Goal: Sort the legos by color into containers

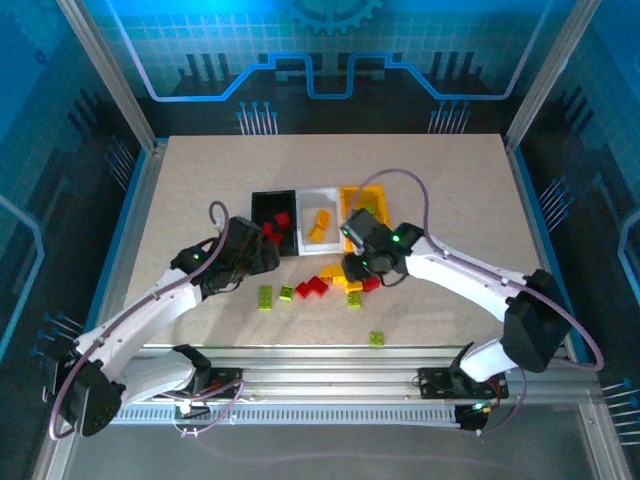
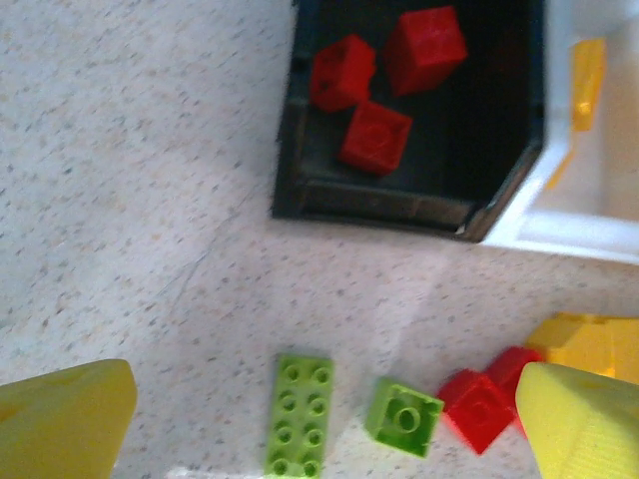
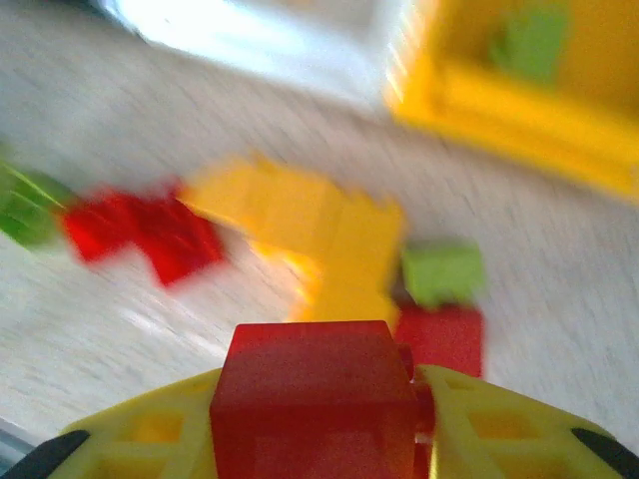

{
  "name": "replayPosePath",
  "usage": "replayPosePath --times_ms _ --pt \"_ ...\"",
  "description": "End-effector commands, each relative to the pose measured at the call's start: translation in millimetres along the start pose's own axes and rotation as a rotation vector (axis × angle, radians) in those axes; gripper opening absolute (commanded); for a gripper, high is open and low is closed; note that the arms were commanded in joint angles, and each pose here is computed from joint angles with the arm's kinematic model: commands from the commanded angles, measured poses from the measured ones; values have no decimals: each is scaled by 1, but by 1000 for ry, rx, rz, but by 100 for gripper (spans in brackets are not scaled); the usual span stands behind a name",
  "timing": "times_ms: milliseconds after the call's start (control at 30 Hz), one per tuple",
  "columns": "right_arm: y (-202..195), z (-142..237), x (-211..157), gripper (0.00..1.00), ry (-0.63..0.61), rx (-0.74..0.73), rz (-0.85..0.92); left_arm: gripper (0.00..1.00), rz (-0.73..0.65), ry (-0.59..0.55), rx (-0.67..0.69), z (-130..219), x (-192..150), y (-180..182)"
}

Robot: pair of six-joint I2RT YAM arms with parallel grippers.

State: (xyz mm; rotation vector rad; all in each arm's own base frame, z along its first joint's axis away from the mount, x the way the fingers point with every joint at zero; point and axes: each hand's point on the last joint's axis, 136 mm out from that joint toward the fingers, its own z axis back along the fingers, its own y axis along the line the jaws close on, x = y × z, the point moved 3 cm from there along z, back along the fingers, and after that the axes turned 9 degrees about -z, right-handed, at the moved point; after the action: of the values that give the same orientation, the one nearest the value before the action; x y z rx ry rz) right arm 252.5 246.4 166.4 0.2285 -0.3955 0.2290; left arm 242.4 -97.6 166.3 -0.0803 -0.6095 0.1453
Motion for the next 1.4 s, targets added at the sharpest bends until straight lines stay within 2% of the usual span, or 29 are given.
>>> replayPosePath --times_ms 0,100,233,467,533,667,767,967,1100,1300,1367 --pt "50 -5 33 28 -29 109 89 99 39 3 37 5 -11 15" --pt "84 -16 71 28 -68 174 99 99 48 4 40 10 -18 23" --pt "114 -44 106 28 -71 188 107 99 58 4 25 15 -27 29" --pt "128 -86 139 31 -69 157 78 99 54 32 -3 14 -35 28" --pt "127 -92 146 38 -72 156 60 99 52 46 -23 12 -36 24" --pt "128 -87 155 57 -101 179 47 99 39 86 -74 3 -42 14" --pt "129 -74 160 63 -141 197 44 99 22 117 -91 -4 -47 7" --pt "103 -36 157 68 -229 195 -23 98 -26 157 -114 -19 -60 -10" --pt "76 -11 135 69 -254 185 -52 91 -75 217 -89 -35 -74 -18" --pt "25 3 93 69 -242 121 -118 73 -103 305 21 -64 -95 -13" --pt "11 7 85 69 -247 115 -145 72 -91 318 58 -70 -99 -8"
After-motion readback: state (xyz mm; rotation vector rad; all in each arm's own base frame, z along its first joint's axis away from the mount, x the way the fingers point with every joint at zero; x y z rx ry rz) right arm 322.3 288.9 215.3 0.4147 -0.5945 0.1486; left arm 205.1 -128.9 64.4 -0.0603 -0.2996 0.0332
